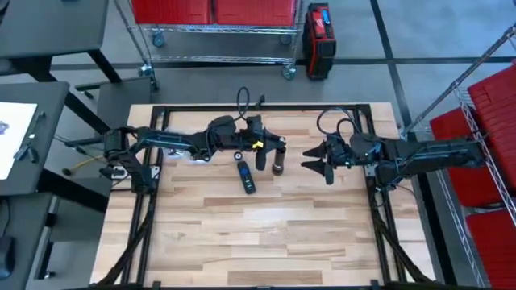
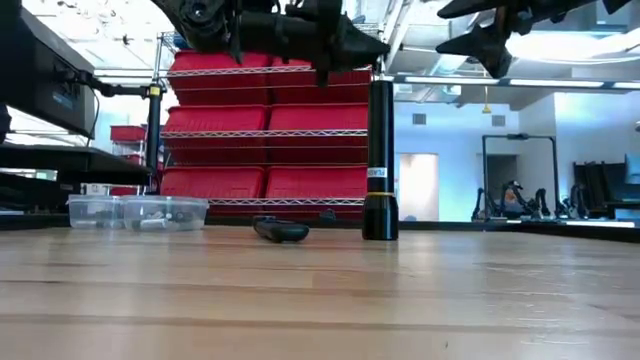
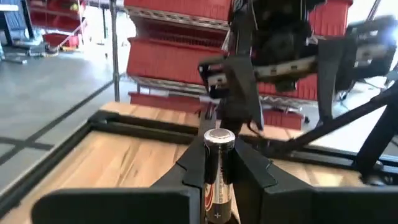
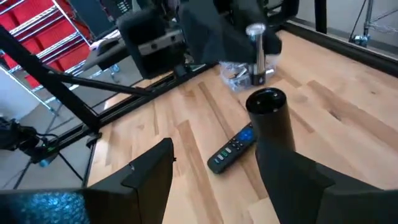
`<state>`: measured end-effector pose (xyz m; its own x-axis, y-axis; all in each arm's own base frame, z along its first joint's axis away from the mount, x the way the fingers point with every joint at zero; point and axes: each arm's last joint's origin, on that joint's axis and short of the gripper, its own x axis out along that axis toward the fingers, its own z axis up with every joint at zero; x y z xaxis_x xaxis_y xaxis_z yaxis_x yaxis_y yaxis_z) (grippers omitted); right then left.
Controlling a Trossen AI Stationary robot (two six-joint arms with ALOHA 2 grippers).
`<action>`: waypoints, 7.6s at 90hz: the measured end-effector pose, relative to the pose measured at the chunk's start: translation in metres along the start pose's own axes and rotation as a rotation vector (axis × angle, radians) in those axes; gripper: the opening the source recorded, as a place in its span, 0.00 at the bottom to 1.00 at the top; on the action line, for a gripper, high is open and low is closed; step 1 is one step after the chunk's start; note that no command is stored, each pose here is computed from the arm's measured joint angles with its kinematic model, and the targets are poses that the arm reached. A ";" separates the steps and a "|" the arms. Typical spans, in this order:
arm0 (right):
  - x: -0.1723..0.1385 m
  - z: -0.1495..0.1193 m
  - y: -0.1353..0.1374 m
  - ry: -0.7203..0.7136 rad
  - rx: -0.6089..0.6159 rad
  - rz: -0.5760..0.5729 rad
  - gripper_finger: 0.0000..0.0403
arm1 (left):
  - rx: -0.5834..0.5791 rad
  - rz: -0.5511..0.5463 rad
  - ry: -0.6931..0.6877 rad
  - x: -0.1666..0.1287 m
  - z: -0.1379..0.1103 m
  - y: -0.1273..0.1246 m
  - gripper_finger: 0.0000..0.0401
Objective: Insert battery
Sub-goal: Insert the silver battery into the flashlight's battery compartment
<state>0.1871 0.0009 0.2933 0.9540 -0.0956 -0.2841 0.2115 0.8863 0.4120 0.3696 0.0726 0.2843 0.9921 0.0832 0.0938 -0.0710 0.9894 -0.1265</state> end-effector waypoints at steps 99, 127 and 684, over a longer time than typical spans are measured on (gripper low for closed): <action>0.000 0.000 0.001 -0.004 0.016 -0.007 0.53 | 0.088 0.019 0.080 0.003 -0.013 0.003 0.06; 0.000 0.000 0.001 -0.004 0.016 -0.007 0.53 | 0.148 0.027 0.111 0.002 -0.016 0.001 0.06; 0.003 0.047 -0.035 0.148 0.057 -0.388 0.43 | -0.659 0.704 0.906 -0.042 -0.120 0.109 0.40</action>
<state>0.1925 -0.0522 0.3189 0.7613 -0.3479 -0.5471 0.5647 0.7705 0.2958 0.3326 0.1624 0.1484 0.4997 0.1889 -0.8454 -0.7882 0.5038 -0.3533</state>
